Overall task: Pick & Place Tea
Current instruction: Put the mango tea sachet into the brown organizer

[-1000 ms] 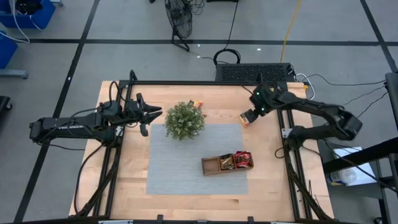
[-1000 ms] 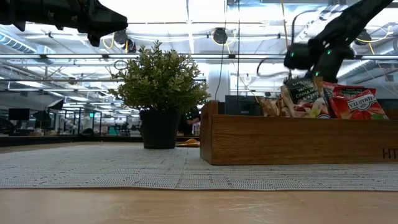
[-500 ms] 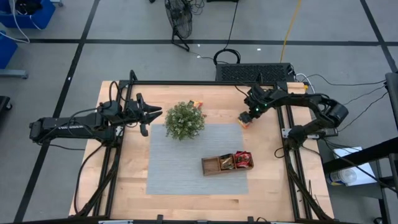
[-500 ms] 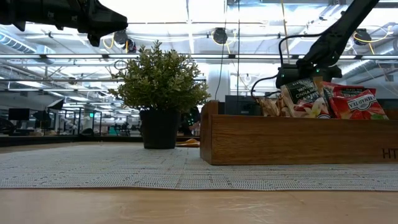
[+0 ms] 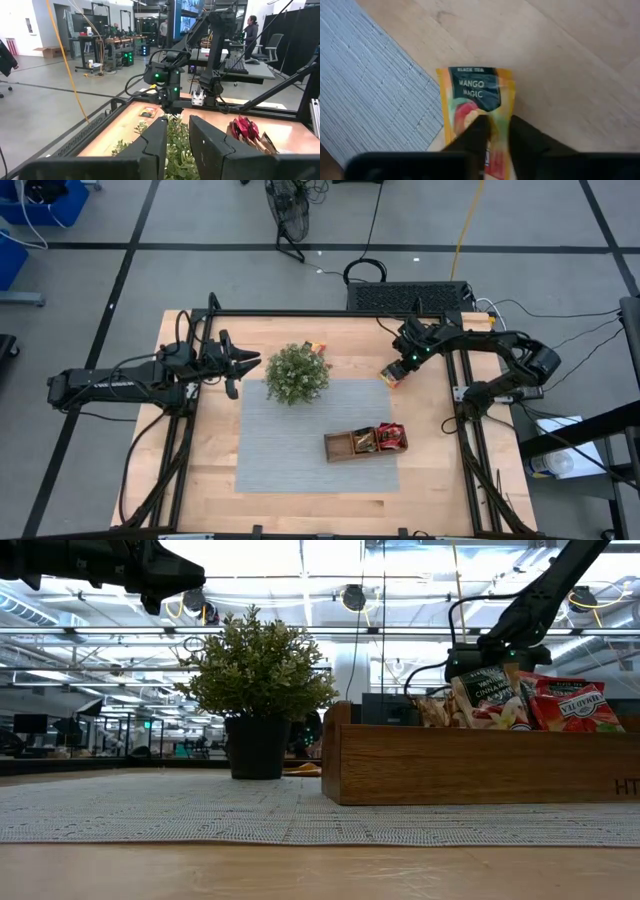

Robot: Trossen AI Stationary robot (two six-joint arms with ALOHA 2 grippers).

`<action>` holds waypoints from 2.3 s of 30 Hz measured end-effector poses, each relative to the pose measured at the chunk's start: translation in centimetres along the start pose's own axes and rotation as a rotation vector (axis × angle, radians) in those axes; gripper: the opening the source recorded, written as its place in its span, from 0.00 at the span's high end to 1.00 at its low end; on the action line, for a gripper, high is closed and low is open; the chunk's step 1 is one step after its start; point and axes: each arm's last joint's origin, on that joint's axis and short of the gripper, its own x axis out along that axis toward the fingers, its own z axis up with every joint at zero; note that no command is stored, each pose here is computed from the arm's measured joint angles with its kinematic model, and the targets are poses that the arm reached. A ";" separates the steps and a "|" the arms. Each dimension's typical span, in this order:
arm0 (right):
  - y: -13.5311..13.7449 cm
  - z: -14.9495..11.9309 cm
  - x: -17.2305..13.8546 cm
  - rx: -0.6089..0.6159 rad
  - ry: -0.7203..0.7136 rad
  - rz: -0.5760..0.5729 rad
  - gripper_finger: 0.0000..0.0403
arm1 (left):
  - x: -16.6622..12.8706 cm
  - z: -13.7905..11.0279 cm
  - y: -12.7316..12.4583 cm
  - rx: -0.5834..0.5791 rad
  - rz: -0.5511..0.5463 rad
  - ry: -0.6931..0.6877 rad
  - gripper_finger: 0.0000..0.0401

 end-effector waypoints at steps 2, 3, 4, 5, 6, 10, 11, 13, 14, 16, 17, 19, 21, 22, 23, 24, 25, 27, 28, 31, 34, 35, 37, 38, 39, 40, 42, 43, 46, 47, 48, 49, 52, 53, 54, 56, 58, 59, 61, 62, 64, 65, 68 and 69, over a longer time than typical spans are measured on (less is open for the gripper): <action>0.0 0.0 0.0 -0.025 -0.004 0.001 0.94 | 0.0 0.0 0.0 0.000 -0.001 0.000 0.78; 0.1 0.1 0.0 -0.044 -0.011 0.002 0.97 | 0.0 0.0 0.0 0.000 0.000 0.000 0.78; 0.1 0.2 0.0 -0.062 -0.019 0.003 0.98 | 0.0 0.0 0.0 0.000 0.000 0.000 0.78; 0.3 0.3 0.0 -0.076 -0.031 0.005 0.98 | 0.0 0.0 0.0 0.000 0.000 0.000 0.78; 0.5 0.3 -0.2 -0.093 -0.047 0.009 0.98 | 0.0 0.0 0.0 0.000 -0.001 0.000 0.78; 2.1 0.8 -1.5 -0.192 -0.176 0.042 1.00 | 0.0 0.0 0.0 0.000 -0.001 0.000 0.78; 2.8 0.9 -2.0 -0.228 -0.217 0.057 1.00 | 0.0 0.0 0.0 0.000 0.000 0.000 0.78; 4.4 0.8 -3.1 -0.309 -0.302 0.095 1.00 | 0.0 0.0 0.0 0.000 0.000 0.000 0.78; 5.4 0.6 -3.6 -0.347 -0.339 0.119 1.00 | 0.0 0.0 0.0 0.000 -0.001 0.000 0.78; 7.6 0.0 -4.6 -0.440 -0.413 0.165 1.00 | 0.0 0.0 0.0 0.000 0.000 0.000 0.78; 8.7 -0.4 -4.9 -0.479 -0.448 0.175 1.00 | 0.0 0.0 0.0 0.000 -0.001 0.000 0.78; 10.9 -1.5 -5.4 -0.552 -0.497 0.193 1.00 | 0.0 0.0 0.0 0.000 0.000 0.000 0.78; 12.9 -2.8 -5.6 -0.630 -0.540 0.209 1.00 | 0.0 0.0 0.0 0.000 -0.001 0.000 0.78; 13.9 -3.5 -5.5 -0.666 -0.563 0.217 1.00 | 0.0 0.0 0.0 0.000 0.000 0.000 0.78; 14.8 -4.2 -5.4 -0.697 -0.586 0.224 1.00 | 0.0 0.0 0.0 0.000 0.000 0.000 0.78; 15.7 -5.0 -5.2 -0.729 -0.601 0.236 1.00 | 0.0 0.0 0.0 0.000 0.000 0.000 0.78; 16.5 -5.8 -4.9 -0.760 -0.617 0.242 1.00 | 0.0 0.0 0.0 0.000 0.000 0.000 0.78; 18.0 -7.4 -4.2 -0.814 -0.651 0.242 1.00 | 0.0 0.0 0.0 0.000 0.000 0.000 0.78; 18.8 -8.2 -3.9 -0.836 -0.667 0.233 1.00 | 0.0 0.0 0.0 0.000 -0.001 0.000 0.78; 20.8 -10.5 -3.2 -0.877 -0.730 0.208 1.00 | 0.0 0.0 0.0 0.000 -0.001 0.000 0.78; 22.4 -12.6 -2.0 -0.900 -0.777 0.199 1.00 | 0.0 0.0 0.0 0.000 0.000 0.000 0.78; 22.8 -13.2 -1.6 -0.904 -0.790 0.192 1.00 | 0.0 0.0 0.0 0.000 0.000 0.000 0.78; 23.7 -14.0 -0.9 -0.894 -0.825 0.184 1.00 | 0.0 0.0 0.0 0.000 0.000 0.000 0.78; 24.1 -14.4 -0.4 -0.886 -0.839 0.171 1.00 | 0.0 0.0 0.0 0.000 -0.001 0.000 0.78; 24.4 -14.8 0.1 -0.879 -0.854 0.145 1.00 | 0.0 0.0 0.0 0.000 0.000 0.000 0.78; 24.8 -15.1 0.6 -0.873 -0.870 0.110 1.00 | 0.0 0.0 0.0 0.000 0.000 -0.001 0.78; 25.4 -15.7 1.7 -0.867 -0.900 0.035 1.00 | 0.0 0.0 0.0 0.000 0.000 0.000 0.78; 25.8 -15.8 2.2 -0.856 -0.919 0.006 1.00 | 0.0 0.0 0.0 0.000 0.000 0.000 0.78; 27.3 -16.0 3.4 -0.843 -0.950 -0.037 1.00 | 0.0 0.0 0.0 0.000 -0.001 0.000 0.78; 27.8 -16.1 4.0 -0.848 -0.950 -0.053 1.00 | 0.0 0.0 0.0 0.000 0.000 0.000 0.78; 28.2 -16.2 4.5 -0.855 -0.948 -0.065 1.00 | 0.0 0.0 0.0 0.000 0.000 0.000 0.78; 28.6 -16.4 4.9 -0.860 -0.950 -0.079 1.00 | 0.0 0.0 0.0 0.000 0.000 0.000 0.78; 29.7 -16.7 5.7 -0.868 -0.961 -0.104 1.00 | 0.0 0.0 0.0 0.000 0.000 0.000 0.78; 29.9 -16.8 5.9 -0.867 -0.969 -0.131 1.00 | 0.0 0.0 0.0 0.000 -0.001 0.000 0.78; 30.1 -16.9 6.0 -0.863 -0.978 -0.155 1.00 | 0.0 0.0 0.0 0.000 0.000 0.000 0.78; 30.3 -17.2 6.0 -0.863 -0.988 -0.186 1.00 | 0.0 0.0 0.0 0.000 -0.001 0.000 0.78; 30.4 -17.5 5.9 -0.847 -0.992 -0.187 1.00 | 0.0 0.0 0.0 0.000 0.000 0.000 0.78; 30.4 -17.5 5.9 -0.836 -0.990 -0.180 1.00 | 0.0 0.0 0.0 0.000 0.000 0.000 0.78; 30.2 -17.7 5.9 -0.824 -0.978 -0.175 1.00 | 0.0 0.0 0.0 0.000 0.000 0.000 0.78; 30.2 -17.7 5.9 -0.816 -0.971 -0.169 1.00 | 0.0 0.0 0.0 0.000 0.000 0.000 0.78; 29.9 -17.8 6.1 -0.798 -0.952 -0.175 1.00 | 0.0 0.0 0.0 0.000 0.000 0.000 0.78; 29.8 -17.8 6.2 -0.788 -0.943 -0.178 1.00 | 0.0 0.0 0.0 0.000 0.000 0.000 0.78; 29.4 -17.9 6.4 -0.766 -0.921 -0.184 1.00 | 0.0 0.0 0.0 0.000 0.000 0.000 0.78; 29.3 -17.9 6.5 -0.762 -0.916 -0.183 1.00 | 0.0 0.0 0.0 0.000 0.000 0.000 0.78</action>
